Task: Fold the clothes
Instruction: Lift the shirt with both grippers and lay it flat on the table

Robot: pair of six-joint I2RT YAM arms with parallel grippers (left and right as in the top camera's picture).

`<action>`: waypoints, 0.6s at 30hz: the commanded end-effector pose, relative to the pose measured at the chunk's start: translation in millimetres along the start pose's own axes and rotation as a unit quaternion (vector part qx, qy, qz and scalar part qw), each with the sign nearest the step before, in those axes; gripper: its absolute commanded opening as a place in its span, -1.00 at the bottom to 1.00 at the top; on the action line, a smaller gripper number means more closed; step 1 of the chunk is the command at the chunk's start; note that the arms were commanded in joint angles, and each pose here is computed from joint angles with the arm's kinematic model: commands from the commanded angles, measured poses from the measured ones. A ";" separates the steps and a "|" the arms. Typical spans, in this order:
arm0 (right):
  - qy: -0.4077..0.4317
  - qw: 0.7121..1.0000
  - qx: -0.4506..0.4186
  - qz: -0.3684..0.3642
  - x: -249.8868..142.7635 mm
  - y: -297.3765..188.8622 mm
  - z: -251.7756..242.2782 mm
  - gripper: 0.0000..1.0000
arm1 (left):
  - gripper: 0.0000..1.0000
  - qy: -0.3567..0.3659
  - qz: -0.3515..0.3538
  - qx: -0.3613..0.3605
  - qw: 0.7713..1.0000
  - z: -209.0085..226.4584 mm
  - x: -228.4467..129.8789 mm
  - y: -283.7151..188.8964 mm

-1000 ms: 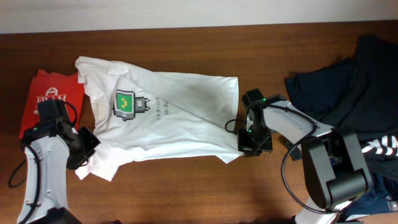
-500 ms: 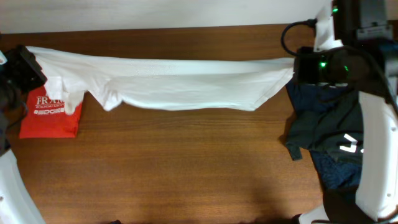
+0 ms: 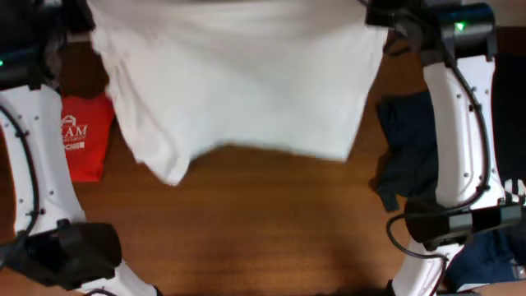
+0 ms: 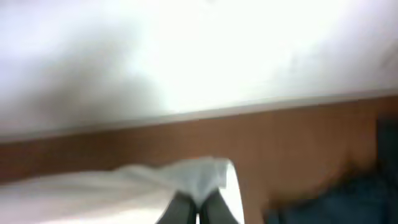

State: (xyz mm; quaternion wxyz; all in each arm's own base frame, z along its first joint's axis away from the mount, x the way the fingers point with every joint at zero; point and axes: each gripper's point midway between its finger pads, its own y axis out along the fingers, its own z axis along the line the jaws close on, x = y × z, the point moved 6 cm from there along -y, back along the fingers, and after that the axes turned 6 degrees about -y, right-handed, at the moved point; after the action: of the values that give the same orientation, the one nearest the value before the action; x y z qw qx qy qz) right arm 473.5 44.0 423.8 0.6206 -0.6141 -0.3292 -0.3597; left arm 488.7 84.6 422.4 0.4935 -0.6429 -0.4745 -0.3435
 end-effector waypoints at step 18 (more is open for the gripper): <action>0.003 0.747 -0.124 0.653 -340.8 11.4 -74.3 -0.92 | -0.99 -0.099 0.757 0.066 0.642 14.6 -357.8 -53.8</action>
State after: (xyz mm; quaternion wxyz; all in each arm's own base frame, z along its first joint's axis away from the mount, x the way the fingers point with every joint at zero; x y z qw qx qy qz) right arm 317.7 -13.0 138.3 0.6340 -0.7484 0.1739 0.0878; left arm 349.3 4.5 138.5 0.5737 -0.7864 0.0695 0.2181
